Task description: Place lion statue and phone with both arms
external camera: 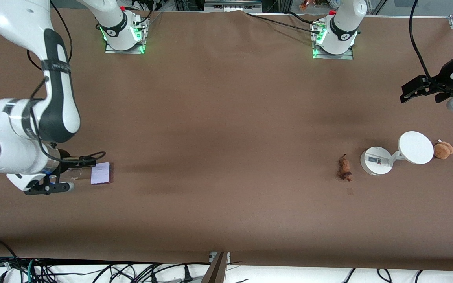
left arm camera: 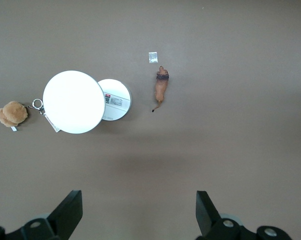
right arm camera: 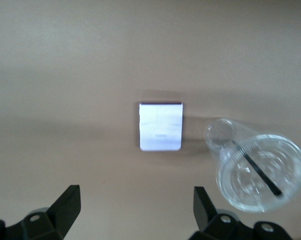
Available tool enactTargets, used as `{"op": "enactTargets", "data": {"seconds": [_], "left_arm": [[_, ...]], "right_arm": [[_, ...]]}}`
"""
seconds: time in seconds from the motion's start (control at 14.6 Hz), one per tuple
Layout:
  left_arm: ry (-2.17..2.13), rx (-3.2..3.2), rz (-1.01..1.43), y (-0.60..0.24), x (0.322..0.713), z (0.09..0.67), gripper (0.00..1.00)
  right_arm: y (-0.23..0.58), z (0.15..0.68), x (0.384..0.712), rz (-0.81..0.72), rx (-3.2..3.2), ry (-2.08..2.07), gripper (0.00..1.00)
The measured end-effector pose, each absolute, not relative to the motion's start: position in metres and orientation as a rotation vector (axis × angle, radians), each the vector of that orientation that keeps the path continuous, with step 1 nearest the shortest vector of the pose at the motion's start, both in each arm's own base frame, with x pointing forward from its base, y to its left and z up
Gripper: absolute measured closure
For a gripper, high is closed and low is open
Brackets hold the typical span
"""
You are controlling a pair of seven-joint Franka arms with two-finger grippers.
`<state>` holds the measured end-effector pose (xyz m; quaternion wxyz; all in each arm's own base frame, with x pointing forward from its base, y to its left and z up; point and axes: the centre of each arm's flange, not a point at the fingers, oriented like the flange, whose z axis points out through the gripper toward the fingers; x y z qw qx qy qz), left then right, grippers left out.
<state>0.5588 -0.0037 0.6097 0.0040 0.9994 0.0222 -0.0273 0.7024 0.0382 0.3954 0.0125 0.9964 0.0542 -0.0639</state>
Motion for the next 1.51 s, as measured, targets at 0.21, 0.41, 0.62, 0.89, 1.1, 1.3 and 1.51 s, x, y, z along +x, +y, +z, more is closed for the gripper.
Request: {"op": "enactTargets", "data": {"seconds": [0.21,0.41,0.62,0.89,1.1,1.3,1.51], "left_arm": [[0.076,3.132,-0.053,-0.001,0.56,0.616,0.0],[0.069,3.132,-0.042,-0.004,0.559,0.62,0.0],[0.02,3.133,0.001,-0.021,0.55,0.637,0.0],[-0.017,3.134,0.009,-0.037,0.543,0.643,0.0],[0.001,3.134,-0.013,-0.03,0.544,0.636,0.0],[0.039,3.134,-0.034,-0.017,0.546,0.629,0.0],[0.05,3.134,-0.042,-0.013,0.548,0.627,0.0]], "right_arm": [[0.035,0.445,0.683,-0.172,3.062,0.184,0.0],[0.025,0.478,0.646,-0.176,3.046,0.216,0.0],[0.017,0.525,0.599,-0.171,3.083,0.221,0.0],[0.032,0.566,0.558,-0.205,3.092,0.273,0.0],[0.051,0.577,0.549,-0.213,3.065,0.333,0.0],[0.051,0.599,0.548,-0.155,3.056,0.333,0.0],[0.035,0.606,0.547,-0.15,3.062,0.29,0.0]]}}
